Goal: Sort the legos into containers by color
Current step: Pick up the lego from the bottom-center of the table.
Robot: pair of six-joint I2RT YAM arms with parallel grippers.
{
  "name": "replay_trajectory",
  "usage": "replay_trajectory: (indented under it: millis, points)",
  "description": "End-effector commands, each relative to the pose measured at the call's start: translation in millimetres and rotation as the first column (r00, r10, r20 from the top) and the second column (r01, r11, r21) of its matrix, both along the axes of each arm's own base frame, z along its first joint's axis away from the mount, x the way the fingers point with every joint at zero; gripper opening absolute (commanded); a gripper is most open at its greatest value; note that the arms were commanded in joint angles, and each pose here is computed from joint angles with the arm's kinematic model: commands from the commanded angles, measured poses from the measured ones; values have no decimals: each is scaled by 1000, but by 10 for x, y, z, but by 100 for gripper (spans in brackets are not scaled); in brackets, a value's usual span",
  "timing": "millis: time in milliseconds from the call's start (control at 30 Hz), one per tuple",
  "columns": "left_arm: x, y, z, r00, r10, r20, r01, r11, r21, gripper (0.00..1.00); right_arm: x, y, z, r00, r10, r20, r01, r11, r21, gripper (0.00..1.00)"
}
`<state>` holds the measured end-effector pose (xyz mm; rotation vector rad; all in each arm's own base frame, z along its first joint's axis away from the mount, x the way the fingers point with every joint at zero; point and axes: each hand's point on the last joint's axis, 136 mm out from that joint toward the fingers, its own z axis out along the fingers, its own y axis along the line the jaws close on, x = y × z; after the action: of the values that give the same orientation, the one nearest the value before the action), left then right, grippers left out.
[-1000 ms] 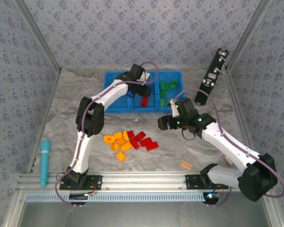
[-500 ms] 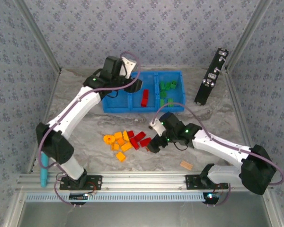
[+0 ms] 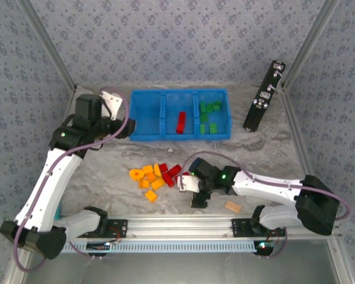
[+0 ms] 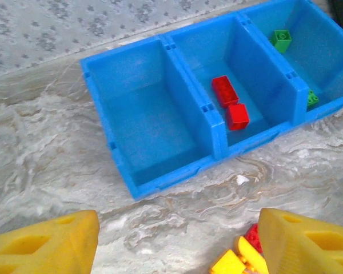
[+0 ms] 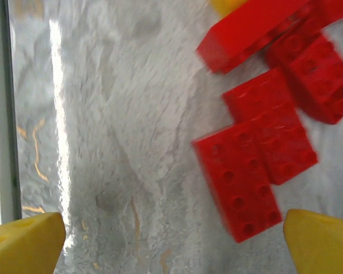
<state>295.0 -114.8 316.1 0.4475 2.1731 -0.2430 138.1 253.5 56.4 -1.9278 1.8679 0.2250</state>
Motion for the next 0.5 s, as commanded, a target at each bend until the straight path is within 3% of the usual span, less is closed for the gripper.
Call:
replay_trajectory:
  millis: [0, 467]
  points:
    - [-124, 121, -97, 1000, -2, -1, 2, 999, 48, 77, 127, -70, -125, 991, 44, 123, -35, 997, -72, 99]
    - [-362, 282, -130, 992, 25, 120, -31, 998, 48, 93, 440, 10, -111, 981, 40, 190, -23, 996, -91, 99]
